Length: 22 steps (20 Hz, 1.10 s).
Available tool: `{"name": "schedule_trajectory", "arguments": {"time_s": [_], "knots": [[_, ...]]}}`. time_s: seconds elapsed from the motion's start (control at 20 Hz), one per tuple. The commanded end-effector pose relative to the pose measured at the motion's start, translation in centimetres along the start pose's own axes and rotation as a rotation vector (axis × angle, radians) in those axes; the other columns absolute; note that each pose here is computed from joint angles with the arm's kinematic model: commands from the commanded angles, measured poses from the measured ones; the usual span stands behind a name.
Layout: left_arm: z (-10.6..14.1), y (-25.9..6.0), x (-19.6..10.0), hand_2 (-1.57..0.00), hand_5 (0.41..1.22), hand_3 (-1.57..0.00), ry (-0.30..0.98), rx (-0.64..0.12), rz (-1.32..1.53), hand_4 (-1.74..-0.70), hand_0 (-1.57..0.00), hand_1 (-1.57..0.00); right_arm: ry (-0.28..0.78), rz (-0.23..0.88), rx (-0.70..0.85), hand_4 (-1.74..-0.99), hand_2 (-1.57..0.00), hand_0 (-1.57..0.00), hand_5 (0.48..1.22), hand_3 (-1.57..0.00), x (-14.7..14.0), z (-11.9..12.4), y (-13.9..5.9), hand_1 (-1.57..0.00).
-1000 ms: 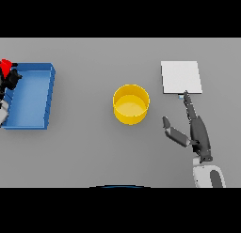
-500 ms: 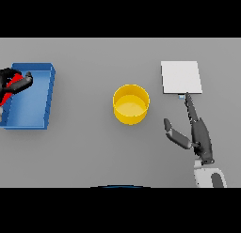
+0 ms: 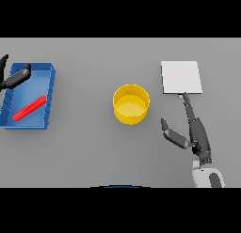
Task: Pick up the red beaker and tilt it to pour out 1 green nut into yellow bowl. Pick up the yellow bowl and place it on the metallic measuring scale.
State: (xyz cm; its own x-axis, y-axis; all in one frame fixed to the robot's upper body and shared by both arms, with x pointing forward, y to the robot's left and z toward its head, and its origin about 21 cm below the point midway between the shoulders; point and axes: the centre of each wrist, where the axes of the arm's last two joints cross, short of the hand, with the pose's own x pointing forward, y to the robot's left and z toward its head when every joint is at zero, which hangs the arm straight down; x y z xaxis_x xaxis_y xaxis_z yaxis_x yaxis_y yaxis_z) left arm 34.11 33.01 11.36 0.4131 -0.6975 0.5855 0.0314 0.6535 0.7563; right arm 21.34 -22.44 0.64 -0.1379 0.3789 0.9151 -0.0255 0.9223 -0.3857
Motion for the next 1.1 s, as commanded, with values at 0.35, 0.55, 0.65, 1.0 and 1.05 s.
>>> {"name": "schedule_trajectory", "arguments": {"time_s": [0.35,0.55,0.65,1.0,1.05], "knots": [[-0.1,-1.1,0.4,-0.01,0.707,-0.01,-0.014,-0.006,0.015,-0.79,-0.01,-0.01,-0.121,0.217,0.278,-1.255,0.0,0.0,0.7,0.0,1.9,-3.8,-1.0,0.0],[0.1,-1.2,0.5,0.0,0.708,0.0,-0.011,-0.005,0.011,-0.8,0.0,0.0,-0.193,0.508,0.418,-1.279,0.0,0.0,0.671,0.0,3.8,-6.3,-1.1,0.0],[0.2,-1.3,0.6,0.0,0.712,0.0,-0.018,-0.01,0.005,-0.79,0.0,0.0,-0.231,0.629,0.495,-1.276,0.0,0.0,0.668,0.0,4.5,-7.6,-0.8,0.0],[0.4,-1.4,0.7,0.0,0.721,0.0,-0.016,-0.023,-0.006,-0.8,0.0,0.0,-0.298,0.798,0.699,-1.274,0.0,0.0,0.662,0.0,5.8,-10.7,1.3,0.0],[0.2,-1.7,0.6,0.0,0.72,0.0,-0.008,-0.02,-0.007,-0.8,0.0,0.0,-0.311,0.814,0.728,-1.276,0.0,0.0,0.67,0.0,6.0,-11.2,1.6,0.0]]}}
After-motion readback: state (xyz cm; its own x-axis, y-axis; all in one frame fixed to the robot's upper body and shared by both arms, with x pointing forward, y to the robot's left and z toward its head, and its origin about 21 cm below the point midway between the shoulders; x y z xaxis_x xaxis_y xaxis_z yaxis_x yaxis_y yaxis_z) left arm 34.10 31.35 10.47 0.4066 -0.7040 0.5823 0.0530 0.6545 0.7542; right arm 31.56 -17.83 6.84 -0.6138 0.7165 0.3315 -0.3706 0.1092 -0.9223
